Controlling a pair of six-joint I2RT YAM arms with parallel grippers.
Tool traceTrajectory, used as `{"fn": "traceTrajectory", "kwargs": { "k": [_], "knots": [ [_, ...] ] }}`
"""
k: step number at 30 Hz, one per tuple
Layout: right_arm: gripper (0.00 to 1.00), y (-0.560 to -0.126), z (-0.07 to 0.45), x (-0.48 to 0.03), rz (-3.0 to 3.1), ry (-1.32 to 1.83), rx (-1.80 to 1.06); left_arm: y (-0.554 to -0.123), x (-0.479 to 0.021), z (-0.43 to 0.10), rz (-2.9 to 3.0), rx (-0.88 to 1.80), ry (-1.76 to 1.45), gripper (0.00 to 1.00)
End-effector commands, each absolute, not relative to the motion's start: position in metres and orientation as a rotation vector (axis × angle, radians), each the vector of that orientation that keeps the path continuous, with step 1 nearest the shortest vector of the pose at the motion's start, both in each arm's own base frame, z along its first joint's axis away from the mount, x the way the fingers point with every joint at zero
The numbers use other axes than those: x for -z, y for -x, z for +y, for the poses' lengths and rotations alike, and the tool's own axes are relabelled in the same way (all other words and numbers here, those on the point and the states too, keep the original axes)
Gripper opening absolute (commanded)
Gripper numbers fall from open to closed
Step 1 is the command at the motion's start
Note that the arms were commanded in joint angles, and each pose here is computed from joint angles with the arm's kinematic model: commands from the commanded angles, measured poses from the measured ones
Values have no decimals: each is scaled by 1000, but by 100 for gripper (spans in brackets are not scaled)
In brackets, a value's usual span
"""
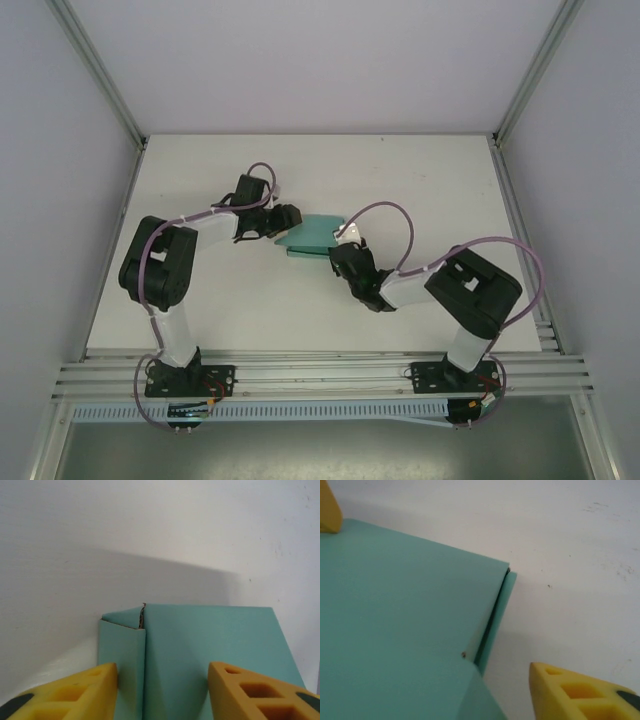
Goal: Assemble paper box
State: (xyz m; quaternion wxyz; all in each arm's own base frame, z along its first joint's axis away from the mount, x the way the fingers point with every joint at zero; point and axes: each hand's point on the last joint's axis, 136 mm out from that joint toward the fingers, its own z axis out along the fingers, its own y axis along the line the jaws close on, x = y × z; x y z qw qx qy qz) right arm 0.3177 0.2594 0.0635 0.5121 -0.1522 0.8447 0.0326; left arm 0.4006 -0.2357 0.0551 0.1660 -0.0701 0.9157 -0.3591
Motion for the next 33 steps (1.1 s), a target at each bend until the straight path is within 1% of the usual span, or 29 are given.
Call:
{"fn": "traceTrajectory", "kwargs": {
  "k": [1, 3, 7, 8, 9, 10, 15, 18, 22, 26, 28, 33],
  "knots": [
    [58, -304, 253, -75, 2050, 349, -128, -386, -28, -234, 2684, 1027, 215, 45],
    [64, -297, 248, -83, 2065, 376, -133, -379, -18, -230, 2709, 1004, 229, 43],
    [84, -279, 232, -96, 2099, 402, -140, -377, -10, -223, 2733, 939, 239, 42],
    [90, -277, 225, -101, 2093, 373, -141, -376, -7, -222, 2741, 929, 245, 38],
    [98, -275, 219, -106, 2082, 333, -161, -375, -4, -221, 2747, 926, 242, 36],
    [99, -274, 217, -111, 2070, 313, -195, -374, -2, -221, 2753, 922, 244, 36],
    [99, -281, 202, -135, 2060, 144, -375, -372, 6, -221, 2764, 937, 260, 26],
    [99, -295, 194, -138, 2122, 5, -515, -371, 9, -220, 2764, 967, 267, 24],
    [99, -312, 189, -137, 2174, -58, -564, -369, 12, -216, 2748, 1035, 306, 21],
    [99, -323, 204, -129, 2252, -55, -646, -367, 14, -214, 2726, 1135, 336, 18],
    [99, -325, 222, -120, 2312, -36, -728, -366, 17, -212, 2726, 1141, 344, 15],
    [99, -348, 247, -101, 2414, -72, -929, -364, 18, -208, 2715, 1150, 336, 14]
  ]
}}
